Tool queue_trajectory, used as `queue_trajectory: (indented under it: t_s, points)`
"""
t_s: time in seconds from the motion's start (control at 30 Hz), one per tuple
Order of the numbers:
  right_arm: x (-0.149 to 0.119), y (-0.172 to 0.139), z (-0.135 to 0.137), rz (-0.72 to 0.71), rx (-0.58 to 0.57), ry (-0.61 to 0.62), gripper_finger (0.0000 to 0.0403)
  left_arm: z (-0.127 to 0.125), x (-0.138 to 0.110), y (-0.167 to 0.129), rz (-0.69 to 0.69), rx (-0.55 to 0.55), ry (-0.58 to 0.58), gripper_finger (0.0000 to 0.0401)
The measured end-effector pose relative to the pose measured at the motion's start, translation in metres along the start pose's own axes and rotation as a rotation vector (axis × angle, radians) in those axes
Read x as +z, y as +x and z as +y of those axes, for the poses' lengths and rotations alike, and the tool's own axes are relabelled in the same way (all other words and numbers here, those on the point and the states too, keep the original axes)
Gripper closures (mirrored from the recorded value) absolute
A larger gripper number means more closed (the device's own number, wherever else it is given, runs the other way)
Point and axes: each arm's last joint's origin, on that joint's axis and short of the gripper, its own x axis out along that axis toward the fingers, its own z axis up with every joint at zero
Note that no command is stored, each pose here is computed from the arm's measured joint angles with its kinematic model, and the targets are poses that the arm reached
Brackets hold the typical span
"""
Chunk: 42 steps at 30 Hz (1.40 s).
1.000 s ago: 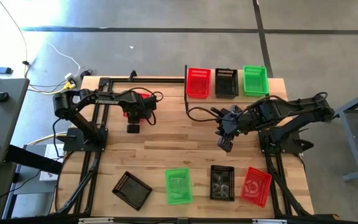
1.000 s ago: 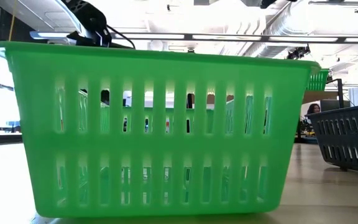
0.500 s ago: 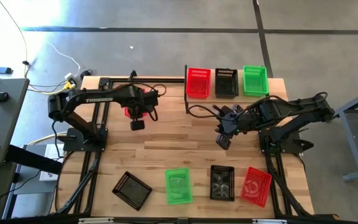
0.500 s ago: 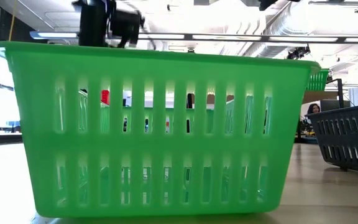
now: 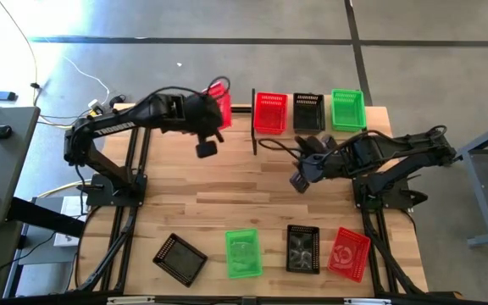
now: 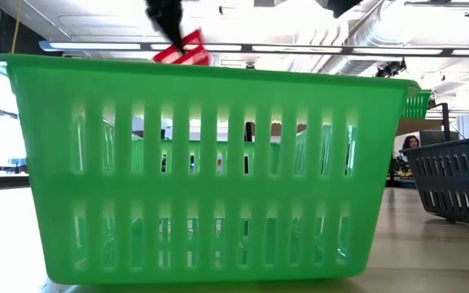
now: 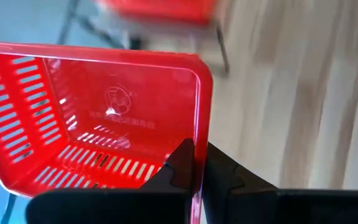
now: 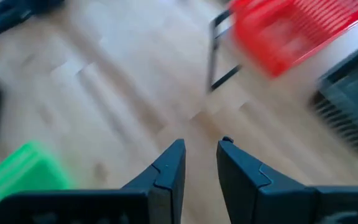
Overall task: Stack baskets on shelf by color
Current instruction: Stack the top red basket on top of the other red basket on the shelf
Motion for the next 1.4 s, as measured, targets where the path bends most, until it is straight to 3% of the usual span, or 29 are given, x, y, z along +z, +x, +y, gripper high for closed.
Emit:
queue_trajectory:
  t_s: [0.2, 0.47, 0.67, 1.0, 1.2, 1.4]
  points:
    - [0.012, 0.002, -0.016, -0.113, -0.159, -0.003, 0.0324, 0.003, 0.028, -0.015, -0.269, 0.045, 0.028, 0.0398]
    - [0.042, -0.009, -0.041, -0.176, -0.25, -0.038, 0.0324, 0.011, 0.057, -0.028, -0.583, 0.129, 0.008, 0.0398]
    - [0.058, -0.011, -0.061, -0.184, -0.316, -0.023, 0.0324, 0.019, 0.068, -0.037, -0.731, 0.197, 0.015, 0.0398]
    - [0.065, -0.004, -0.088, -0.113, -0.415, -0.054, 0.0324, 0.044, 0.074, -0.05, -0.767, 0.261, -0.028, 0.0398]
    - [0.068, -0.001, -0.098, -0.081, -0.411, -0.047, 0.0324, 0.061, 0.08, -0.055, -0.708, 0.283, -0.029, 0.0398]
    - [0.069, 0.001, -0.103, -0.054, -0.403, -0.058, 0.0324, 0.063, 0.084, -0.047, -0.603, 0.205, -0.059, 0.0398]
